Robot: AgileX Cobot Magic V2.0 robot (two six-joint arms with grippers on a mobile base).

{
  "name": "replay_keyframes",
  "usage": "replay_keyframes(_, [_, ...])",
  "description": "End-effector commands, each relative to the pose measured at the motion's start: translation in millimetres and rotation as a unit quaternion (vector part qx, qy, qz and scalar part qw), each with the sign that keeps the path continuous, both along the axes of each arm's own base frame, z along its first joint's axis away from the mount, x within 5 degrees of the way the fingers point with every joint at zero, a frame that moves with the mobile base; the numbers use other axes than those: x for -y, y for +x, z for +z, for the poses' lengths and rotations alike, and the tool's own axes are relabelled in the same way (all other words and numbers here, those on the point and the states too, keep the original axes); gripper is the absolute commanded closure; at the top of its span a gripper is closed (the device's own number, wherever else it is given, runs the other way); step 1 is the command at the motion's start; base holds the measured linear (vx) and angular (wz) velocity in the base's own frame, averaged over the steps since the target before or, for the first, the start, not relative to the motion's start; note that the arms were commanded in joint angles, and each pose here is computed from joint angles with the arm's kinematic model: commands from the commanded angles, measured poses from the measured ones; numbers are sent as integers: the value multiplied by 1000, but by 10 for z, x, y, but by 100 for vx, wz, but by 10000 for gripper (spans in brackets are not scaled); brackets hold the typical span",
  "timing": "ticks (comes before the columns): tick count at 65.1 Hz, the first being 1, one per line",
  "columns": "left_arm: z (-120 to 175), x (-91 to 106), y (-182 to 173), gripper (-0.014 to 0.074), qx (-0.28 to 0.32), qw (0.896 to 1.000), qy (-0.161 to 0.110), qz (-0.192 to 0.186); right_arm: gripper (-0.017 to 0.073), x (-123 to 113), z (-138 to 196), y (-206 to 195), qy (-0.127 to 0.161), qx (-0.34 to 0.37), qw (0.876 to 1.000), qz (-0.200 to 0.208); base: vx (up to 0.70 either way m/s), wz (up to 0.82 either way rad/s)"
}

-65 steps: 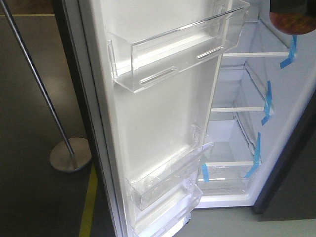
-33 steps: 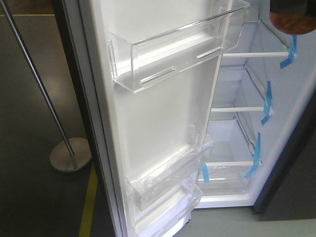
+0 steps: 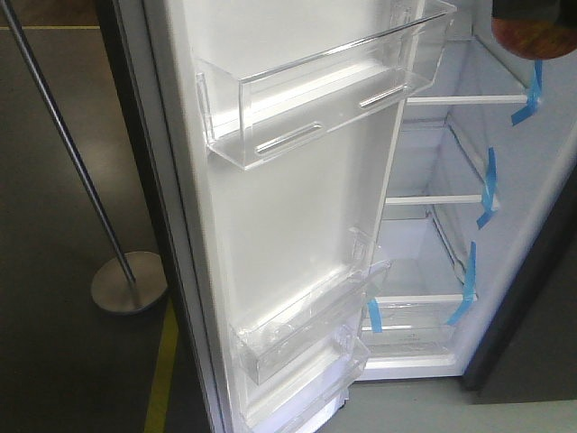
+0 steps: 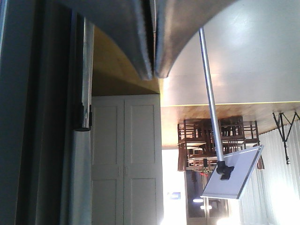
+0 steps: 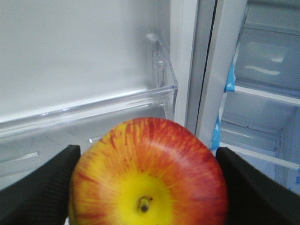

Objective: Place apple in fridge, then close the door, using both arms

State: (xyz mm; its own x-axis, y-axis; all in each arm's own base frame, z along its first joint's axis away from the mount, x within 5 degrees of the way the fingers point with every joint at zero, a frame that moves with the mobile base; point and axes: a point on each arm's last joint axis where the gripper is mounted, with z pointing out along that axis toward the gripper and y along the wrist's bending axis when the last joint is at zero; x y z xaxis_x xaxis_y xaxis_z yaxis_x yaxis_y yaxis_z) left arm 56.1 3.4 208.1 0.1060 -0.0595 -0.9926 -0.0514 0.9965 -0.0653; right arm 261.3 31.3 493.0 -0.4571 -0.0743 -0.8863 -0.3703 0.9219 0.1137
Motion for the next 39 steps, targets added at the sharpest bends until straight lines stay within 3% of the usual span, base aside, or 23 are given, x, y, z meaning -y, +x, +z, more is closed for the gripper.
replay_keyframes(1, [139, -4, -35, 601, 55, 998, -5, 1, 298, -30, 333, -109, 47, 101, 994, 3, 0, 0])
replay_keyframes(15, [139, -4, -35, 601, 55, 998, -5, 1, 298, -224, 607, 10, 117, 181, 969, 120, 0, 0])
replay_keyframes(23, [139, -4, -35, 601, 55, 998, -5, 1, 298, -265, 560, 310, 141, 183, 961, 151, 0, 0])
replay_keyframes(31, [139, -4, -35, 601, 55, 998, -5, 1, 298, -302, 422, 619, 148, 164, 959, 176, 0, 0])
replay_keyframes(39, [139, -4, -35, 601, 55, 998, -5, 1, 296, -409, 272, 861, 133, 157, 958, 198, 0, 0])
